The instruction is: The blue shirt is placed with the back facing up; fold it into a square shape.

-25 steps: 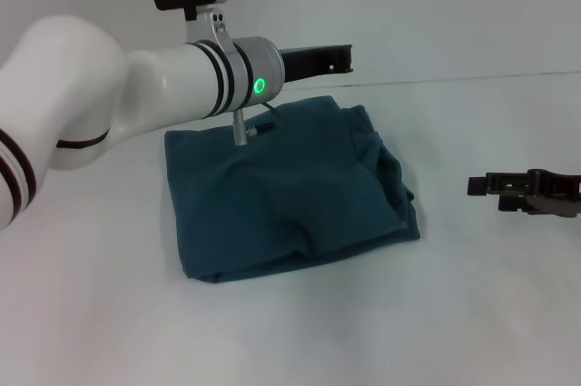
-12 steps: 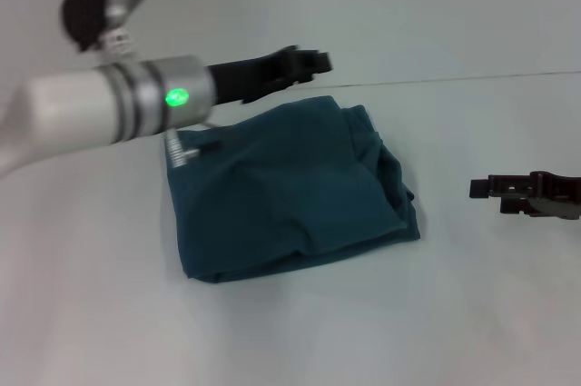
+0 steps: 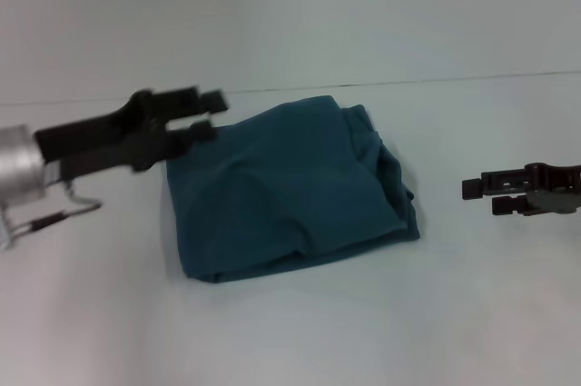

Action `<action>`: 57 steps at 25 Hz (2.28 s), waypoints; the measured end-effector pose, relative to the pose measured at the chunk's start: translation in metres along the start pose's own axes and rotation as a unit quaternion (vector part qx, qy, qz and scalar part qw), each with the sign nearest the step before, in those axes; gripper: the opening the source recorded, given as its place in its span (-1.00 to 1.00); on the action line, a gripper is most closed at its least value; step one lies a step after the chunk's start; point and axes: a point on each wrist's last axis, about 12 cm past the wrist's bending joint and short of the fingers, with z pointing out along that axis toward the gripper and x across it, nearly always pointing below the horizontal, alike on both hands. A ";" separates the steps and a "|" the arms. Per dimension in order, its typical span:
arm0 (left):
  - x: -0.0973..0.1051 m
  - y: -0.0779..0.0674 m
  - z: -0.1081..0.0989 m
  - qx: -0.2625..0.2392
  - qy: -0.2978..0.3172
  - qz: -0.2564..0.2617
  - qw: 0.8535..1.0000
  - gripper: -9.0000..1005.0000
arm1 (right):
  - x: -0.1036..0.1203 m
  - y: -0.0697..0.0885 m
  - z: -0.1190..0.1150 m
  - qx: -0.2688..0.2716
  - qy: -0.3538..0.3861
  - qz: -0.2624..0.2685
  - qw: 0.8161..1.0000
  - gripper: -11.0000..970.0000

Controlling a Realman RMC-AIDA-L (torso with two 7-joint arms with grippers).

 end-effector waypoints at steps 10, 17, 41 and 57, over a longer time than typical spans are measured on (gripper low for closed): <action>0.030 0.019 -0.049 -0.032 0.076 0.059 0.995 0.07 | -0.045 0.044 0.011 0.034 0.074 -0.041 0.996 0.80; 0.040 0.031 -0.074 -0.039 0.043 0.052 0.997 0.07 | -0.072 0.079 0.025 0.030 0.059 -0.058 0.996 0.79; 0.036 0.035 -0.086 -0.038 -0.007 0.040 0.998 0.07 | -0.056 0.101 0.110 0.070 0.065 0.003 0.995 0.79; 0.038 0.037 -0.078 -0.034 -0.008 0.038 0.999 0.07 | -0.048 0.103 0.130 0.062 0.035 0.043 0.997 0.79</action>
